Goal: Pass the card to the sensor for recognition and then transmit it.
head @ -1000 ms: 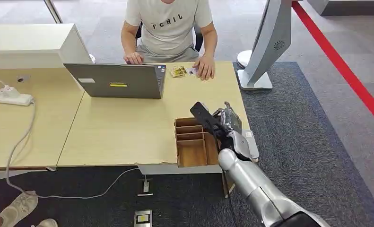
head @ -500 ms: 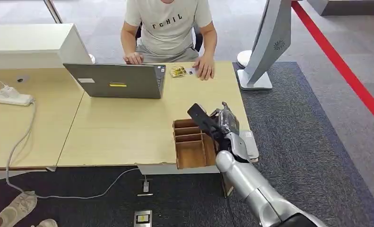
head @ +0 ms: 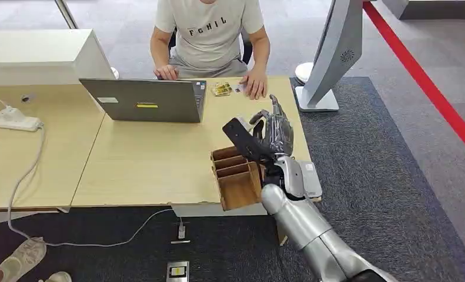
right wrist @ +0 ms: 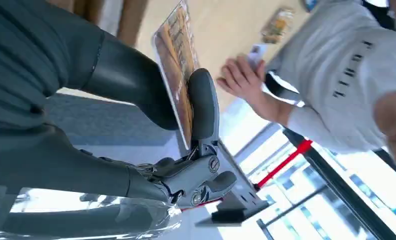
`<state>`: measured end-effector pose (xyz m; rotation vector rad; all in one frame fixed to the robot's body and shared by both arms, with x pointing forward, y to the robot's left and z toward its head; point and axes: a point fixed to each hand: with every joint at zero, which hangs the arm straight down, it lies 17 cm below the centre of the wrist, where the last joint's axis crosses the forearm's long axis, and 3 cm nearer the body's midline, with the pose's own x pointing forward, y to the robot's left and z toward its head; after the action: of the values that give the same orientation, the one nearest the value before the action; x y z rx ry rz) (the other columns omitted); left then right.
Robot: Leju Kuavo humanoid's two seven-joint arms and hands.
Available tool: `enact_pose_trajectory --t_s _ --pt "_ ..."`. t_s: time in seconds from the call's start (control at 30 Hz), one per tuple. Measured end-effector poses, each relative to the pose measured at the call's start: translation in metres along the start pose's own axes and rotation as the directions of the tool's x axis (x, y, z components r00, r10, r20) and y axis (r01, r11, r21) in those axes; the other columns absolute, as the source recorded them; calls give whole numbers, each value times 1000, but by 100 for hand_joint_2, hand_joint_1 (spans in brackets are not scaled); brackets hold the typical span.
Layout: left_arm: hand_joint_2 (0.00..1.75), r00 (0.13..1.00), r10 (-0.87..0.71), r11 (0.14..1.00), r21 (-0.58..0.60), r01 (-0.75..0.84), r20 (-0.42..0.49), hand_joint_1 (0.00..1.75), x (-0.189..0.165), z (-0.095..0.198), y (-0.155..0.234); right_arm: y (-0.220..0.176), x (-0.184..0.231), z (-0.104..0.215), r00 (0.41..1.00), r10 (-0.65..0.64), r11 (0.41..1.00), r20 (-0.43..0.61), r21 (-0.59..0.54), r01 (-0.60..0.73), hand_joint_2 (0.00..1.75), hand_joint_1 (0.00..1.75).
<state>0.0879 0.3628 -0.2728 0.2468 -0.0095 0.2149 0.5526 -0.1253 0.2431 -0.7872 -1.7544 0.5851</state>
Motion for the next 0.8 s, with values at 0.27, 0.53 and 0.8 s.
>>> enact_pose_trajectory --t_s 0.27,0.53,0.8 --pt "175 999 -9 1000 -8 9 37 12 6 0 -1 -38 58 -3 984 -84 988 156 -118 103 175 175" --pt "175 999 -14 1000 -10 15 44 12 7 0 -1 -43 74 -2 976 -117 981 185 -129 143 175 175" --pt "175 997 -20 1000 -11 21 70 14 13 0 3 -34 109 -7 957 -112 973 266 -165 160 175 175"
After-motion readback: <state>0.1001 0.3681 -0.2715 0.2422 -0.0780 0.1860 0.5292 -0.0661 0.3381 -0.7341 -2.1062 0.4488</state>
